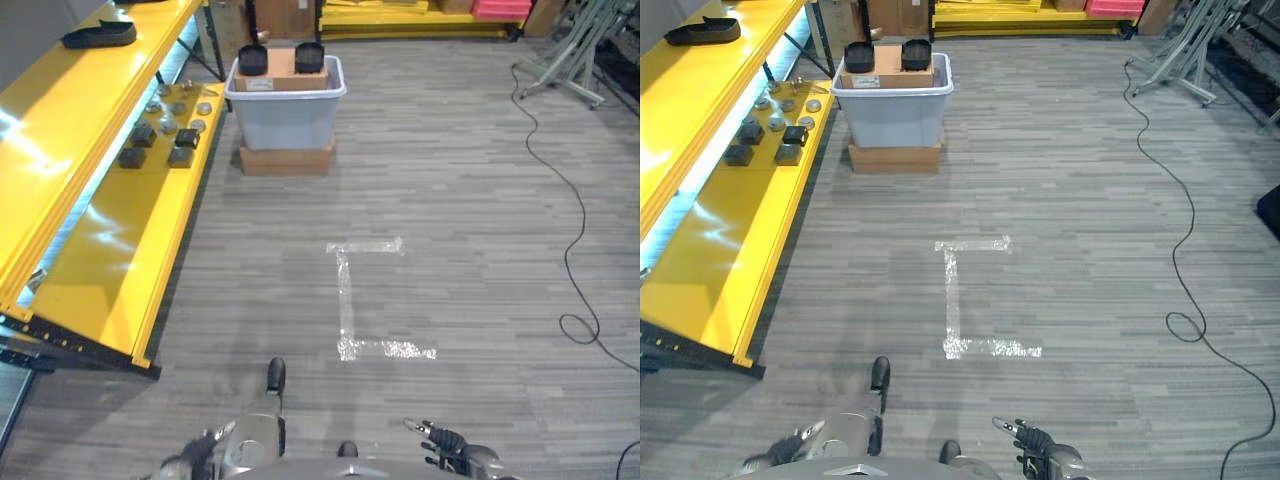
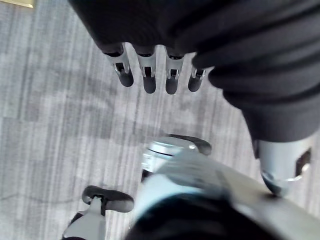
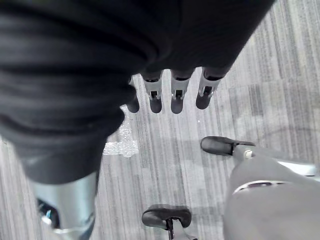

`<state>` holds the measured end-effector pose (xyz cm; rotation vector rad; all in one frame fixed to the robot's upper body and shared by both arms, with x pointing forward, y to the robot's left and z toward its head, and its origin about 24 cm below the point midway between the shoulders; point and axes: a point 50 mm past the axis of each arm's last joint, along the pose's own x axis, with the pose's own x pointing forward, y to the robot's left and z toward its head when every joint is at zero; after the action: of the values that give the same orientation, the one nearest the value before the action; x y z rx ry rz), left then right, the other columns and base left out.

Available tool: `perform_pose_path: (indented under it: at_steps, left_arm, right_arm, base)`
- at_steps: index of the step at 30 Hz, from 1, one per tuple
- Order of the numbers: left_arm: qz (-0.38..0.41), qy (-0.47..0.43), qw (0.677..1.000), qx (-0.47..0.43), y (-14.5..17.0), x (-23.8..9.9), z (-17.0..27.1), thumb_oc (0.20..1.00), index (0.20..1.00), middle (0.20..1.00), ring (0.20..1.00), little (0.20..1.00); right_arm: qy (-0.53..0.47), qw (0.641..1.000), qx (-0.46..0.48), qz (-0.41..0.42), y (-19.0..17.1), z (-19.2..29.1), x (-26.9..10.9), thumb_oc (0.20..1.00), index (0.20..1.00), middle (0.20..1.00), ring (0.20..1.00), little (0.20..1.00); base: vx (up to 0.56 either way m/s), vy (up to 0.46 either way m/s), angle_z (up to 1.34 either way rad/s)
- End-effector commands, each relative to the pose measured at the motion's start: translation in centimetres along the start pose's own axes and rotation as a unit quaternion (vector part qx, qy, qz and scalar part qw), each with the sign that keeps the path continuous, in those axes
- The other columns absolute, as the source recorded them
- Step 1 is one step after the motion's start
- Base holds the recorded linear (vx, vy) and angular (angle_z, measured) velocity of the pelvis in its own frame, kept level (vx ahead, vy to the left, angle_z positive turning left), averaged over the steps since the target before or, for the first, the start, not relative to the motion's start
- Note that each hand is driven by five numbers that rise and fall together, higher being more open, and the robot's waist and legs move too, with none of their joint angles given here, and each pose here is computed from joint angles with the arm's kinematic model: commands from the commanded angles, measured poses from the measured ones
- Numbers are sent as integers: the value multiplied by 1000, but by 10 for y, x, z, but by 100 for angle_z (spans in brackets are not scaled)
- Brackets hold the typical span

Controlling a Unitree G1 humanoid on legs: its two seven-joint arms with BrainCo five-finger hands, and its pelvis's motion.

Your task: Move parts from the plastic box to the shelf.

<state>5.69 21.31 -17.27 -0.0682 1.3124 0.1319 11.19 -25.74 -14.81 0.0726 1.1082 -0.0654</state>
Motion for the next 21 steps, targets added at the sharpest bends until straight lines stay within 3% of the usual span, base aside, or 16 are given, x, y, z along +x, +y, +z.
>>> perform_pose_path:
  at_steps: [1, 7, 14, 21]
  left_arm:
    - [13, -11, 998, 67, 8, 0, 12, 1000, 1000, 1000, 1000, 1000]
    - [27, -49, 995, 81, 9, 1, 44, 1000, 1000, 1000, 1000, 1000]
    - [-1, -130, 991, 36, 7, -4, 103, 1000, 1000, 1000, 1000, 1000]
    - [-8, -82, 996, 25, -6, 1, 80, 1000, 1000, 1000, 1000, 1000]
  right_arm:
    - [-21, 999, 23, 6, 10, 5, 3, 1000, 1000, 1000, 1000, 1000]
    - [-25, 999, 23, 20, 29, 4, 8, 1000, 1000, 1000, 1000, 1000]
    - [25, 999, -35, 19, 26, -14, 5, 1000, 1000, 1000, 1000, 1000]
    - [43, 999, -13, 0, 17, -19, 3, 1000, 1000, 1000, 1000, 1000]
  base:
    - [374, 231, -21]
    - [348, 146, -5]
    - [525, -214, 19]
    - [392, -291, 43]
